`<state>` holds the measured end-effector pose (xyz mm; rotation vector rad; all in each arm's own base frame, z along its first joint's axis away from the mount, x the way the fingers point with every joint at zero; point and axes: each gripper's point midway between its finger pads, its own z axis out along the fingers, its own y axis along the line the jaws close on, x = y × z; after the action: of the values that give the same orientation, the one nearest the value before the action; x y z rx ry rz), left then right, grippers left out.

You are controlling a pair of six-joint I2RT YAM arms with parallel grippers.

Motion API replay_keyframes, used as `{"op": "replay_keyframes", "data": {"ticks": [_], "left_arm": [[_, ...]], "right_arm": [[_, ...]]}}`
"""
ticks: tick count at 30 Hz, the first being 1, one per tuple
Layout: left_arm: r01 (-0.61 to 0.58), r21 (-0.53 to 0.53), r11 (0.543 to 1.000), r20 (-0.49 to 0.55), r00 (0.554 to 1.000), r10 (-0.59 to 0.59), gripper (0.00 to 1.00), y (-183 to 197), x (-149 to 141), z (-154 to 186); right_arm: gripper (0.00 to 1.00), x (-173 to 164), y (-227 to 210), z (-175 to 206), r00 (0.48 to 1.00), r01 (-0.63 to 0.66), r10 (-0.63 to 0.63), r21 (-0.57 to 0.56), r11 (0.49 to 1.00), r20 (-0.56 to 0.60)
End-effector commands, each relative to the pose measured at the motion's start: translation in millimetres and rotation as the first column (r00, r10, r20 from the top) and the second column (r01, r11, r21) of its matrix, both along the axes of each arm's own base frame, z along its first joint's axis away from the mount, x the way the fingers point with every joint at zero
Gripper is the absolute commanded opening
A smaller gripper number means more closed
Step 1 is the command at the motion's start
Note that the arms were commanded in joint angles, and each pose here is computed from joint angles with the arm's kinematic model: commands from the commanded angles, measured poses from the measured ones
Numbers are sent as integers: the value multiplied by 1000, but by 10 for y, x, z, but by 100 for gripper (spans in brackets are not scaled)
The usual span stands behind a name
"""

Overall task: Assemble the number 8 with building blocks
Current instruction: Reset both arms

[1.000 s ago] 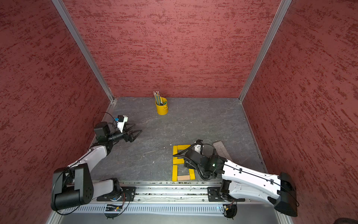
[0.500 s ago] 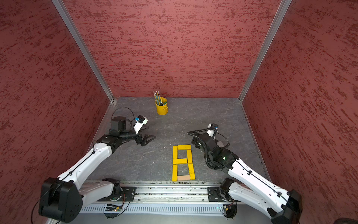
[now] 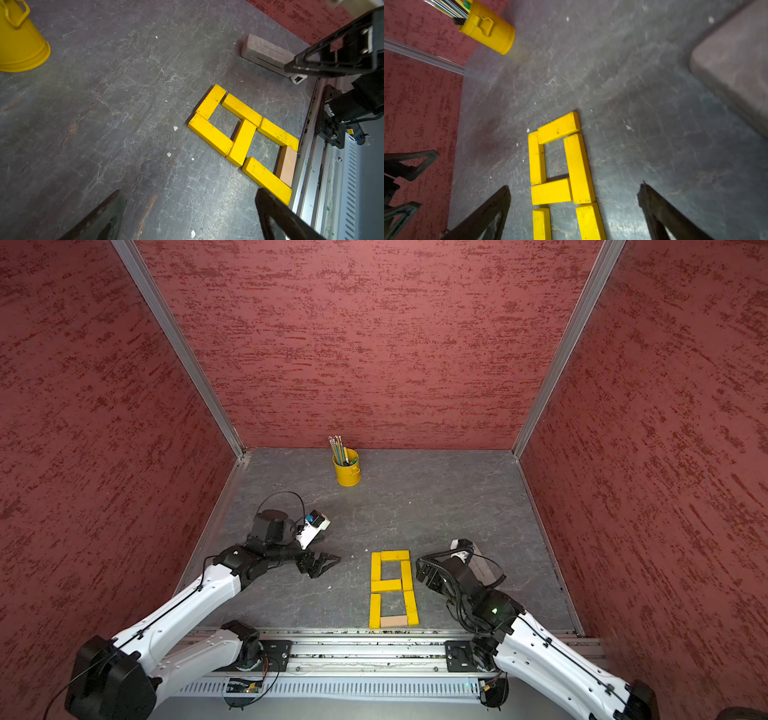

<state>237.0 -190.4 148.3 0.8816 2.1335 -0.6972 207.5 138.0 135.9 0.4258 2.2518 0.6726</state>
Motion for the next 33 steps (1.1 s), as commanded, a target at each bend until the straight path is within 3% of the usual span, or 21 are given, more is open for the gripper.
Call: {"op": "replay_keyframes", "data": {"ticks": [1, 3, 6, 8, 10, 13, 14, 16, 18, 20, 24, 26, 27, 29, 31, 33], "left_arm": [[-162, 6, 987, 44, 986, 162, 99, 122, 288, 85], [-196, -1, 981, 3, 981, 196, 100, 175, 393, 92], [-313, -90, 945, -98, 947, 305, 99, 418, 674, 111], [-340, -201, 919, -165, 936, 310, 99, 517, 823, 197], [-278, -272, 921, -170, 956, 238, 100, 472, 840, 301], [-383, -182, 906, -128, 922, 364, 100, 629, 977, 163], [-363, -187, 913, -91, 932, 352, 100, 652, 965, 153], [-322, -218, 921, -2, 944, 330, 100, 713, 905, 153], [-396, -268, 878, 98, 895, 434, 100, 948, 948, 233], [-544, -309, 780, 207, 762, 613, 100, 1353, 1017, 330], [-652, -399, 645, 342, 547, 765, 100, 1854, 911, 263], [-692, -377, 616, 374, 495, 784, 99, 1970, 923, 116], [-722, -384, 576, 357, 459, 814, 99, 2069, 965, 88], [-723, -398, 566, 357, 446, 821, 99, 2111, 1069, 109], [-739, -408, 535, 331, 427, 842, 99, 2168, 1233, 22], [-750, -352, 560, 333, 458, 824, 99, 2101, 1443, -228]], "right_arm": [[99, 386, -112, 641, 959, 73, -24, -163, 984, 284], [99, 557, -291, 971, 893, 202, -72, -252, 946, 444], [99, 632, -627, 1362, 723, 438, -117, -322, 839, 681], [99, 571, -800, 1509, 584, 535, -117, -273, 800, 803], [99, 571, -1042, 1418, 531, 605, -187, -215, 766, 826], [99, 733, -1346, 1004, 605, 641, -272, -255, 724, 748], [99, 754, -1437, 873, 621, 650, -295, -266, 712, 726], [99, 757, -1564, 763, 618, 668, -328, -258, 698, 714], [99, 742, -1617, 781, 593, 669, -308, -244, 702, 744], [99, 717, -1743, 744, 563, 698, -335, -217, 683, 756], [99, 725, -1951, 411, 576, 731, -394, -235, 641, 716], [99, 855, -1846, 379, 627, 675, -344, -267, 688, 699], [99, 875, -1798, 440, 617, 659, -305, -264, 705, 726], [99, 913, -1697, 517, 597, 629, -241, -260, 733, 765], [99, 1034, -1672, 542, 596, 626, -222, -274, 730, 771], [99, 1340, -1642, 440, 678, 592, -209, -355, 723, 705]]}}
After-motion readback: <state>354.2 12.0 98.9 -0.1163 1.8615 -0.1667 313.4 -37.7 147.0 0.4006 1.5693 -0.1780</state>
